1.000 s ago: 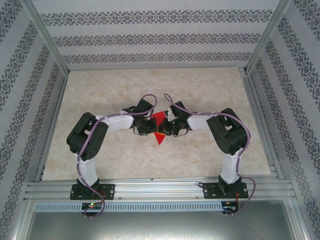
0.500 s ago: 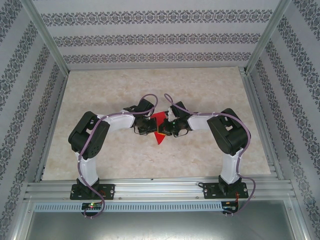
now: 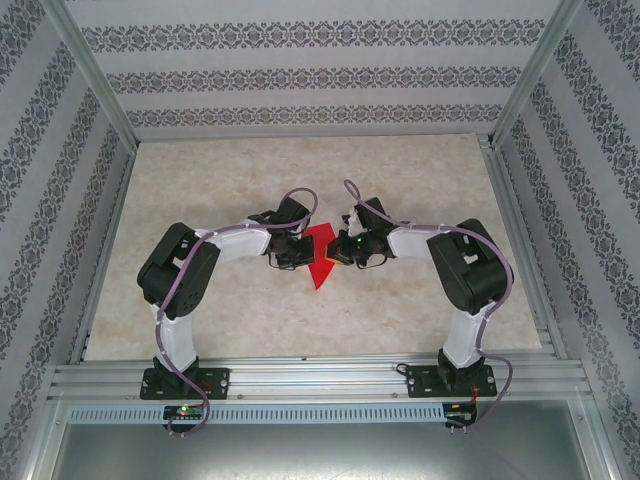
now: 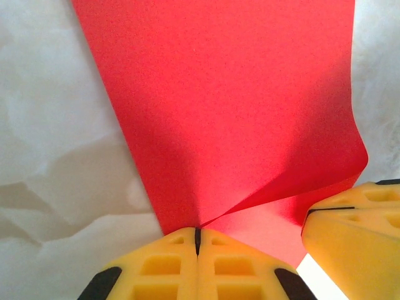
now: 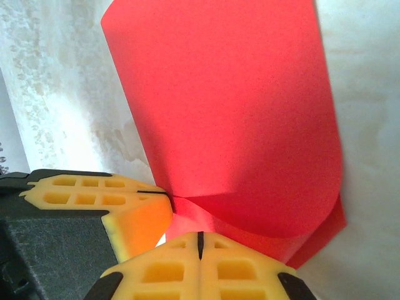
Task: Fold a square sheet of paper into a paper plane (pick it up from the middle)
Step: Third fold the triangle at the center of the table.
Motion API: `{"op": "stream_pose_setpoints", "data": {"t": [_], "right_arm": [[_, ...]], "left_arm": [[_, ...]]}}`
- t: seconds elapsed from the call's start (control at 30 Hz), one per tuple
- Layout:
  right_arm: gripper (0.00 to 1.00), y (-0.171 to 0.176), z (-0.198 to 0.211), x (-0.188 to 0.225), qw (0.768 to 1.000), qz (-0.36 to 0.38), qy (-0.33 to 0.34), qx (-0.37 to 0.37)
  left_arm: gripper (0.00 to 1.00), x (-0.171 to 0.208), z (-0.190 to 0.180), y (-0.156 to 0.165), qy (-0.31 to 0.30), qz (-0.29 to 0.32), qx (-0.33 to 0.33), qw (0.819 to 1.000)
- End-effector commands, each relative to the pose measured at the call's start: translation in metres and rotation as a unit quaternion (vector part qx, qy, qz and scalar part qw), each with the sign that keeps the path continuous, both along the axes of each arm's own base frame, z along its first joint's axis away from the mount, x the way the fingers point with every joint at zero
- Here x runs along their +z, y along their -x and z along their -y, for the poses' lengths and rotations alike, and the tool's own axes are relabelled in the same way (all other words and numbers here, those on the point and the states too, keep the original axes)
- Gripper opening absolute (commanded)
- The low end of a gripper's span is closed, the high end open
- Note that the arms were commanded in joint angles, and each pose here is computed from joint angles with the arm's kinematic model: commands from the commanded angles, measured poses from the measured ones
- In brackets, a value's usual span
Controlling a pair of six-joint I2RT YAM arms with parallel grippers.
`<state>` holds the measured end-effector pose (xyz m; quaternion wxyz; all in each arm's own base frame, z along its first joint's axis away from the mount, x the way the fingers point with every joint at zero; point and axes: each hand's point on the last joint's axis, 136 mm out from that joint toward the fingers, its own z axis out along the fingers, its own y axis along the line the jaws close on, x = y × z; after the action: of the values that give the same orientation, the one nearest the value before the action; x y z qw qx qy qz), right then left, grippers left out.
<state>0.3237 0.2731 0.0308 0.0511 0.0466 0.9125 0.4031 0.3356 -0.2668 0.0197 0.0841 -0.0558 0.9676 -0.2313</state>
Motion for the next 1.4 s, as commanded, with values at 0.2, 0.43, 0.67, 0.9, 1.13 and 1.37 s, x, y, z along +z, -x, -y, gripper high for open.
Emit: {"op": "stream_pose_setpoints", "data": {"t": [0.2,0.43,0.67,0.9,1.13,1.37], "right_arm": [[0.0,0.004,0.019,-0.03,0.998,-0.024,0.064,-0.014],[0.0,-0.008,0.011,0.008,0.999,0.011,0.03,-0.015],[0.0,-0.015,0.014,-0.007,0.999,-0.007,0.039,-0.023],[0.0,-0.007,0.029,-0.032,0.996,-0.032,0.076,-0.04],[0.0,-0.023,0.027,0.0,0.997,-0.027,0.007,-0.077],[0.0,-0.033,0.034,0.026,0.996,0.02,0.025,-0.084]], "left_arm": [[0.0,-0.024,-0.025,0.022,-0.075,-0.04,-0.005,0.996],[0.0,-0.023,-0.025,0.021,-0.077,-0.037,-0.009,0.996],[0.0,-0.021,-0.025,0.018,-0.079,-0.029,-0.015,0.996],[0.0,-0.021,-0.028,0.016,-0.091,-0.019,-0.027,0.995],[0.0,-0.022,-0.029,0.015,-0.098,-0.012,-0.041,0.994],[0.0,-0.021,-0.025,0.01,-0.1,0.002,-0.067,0.993]]}}
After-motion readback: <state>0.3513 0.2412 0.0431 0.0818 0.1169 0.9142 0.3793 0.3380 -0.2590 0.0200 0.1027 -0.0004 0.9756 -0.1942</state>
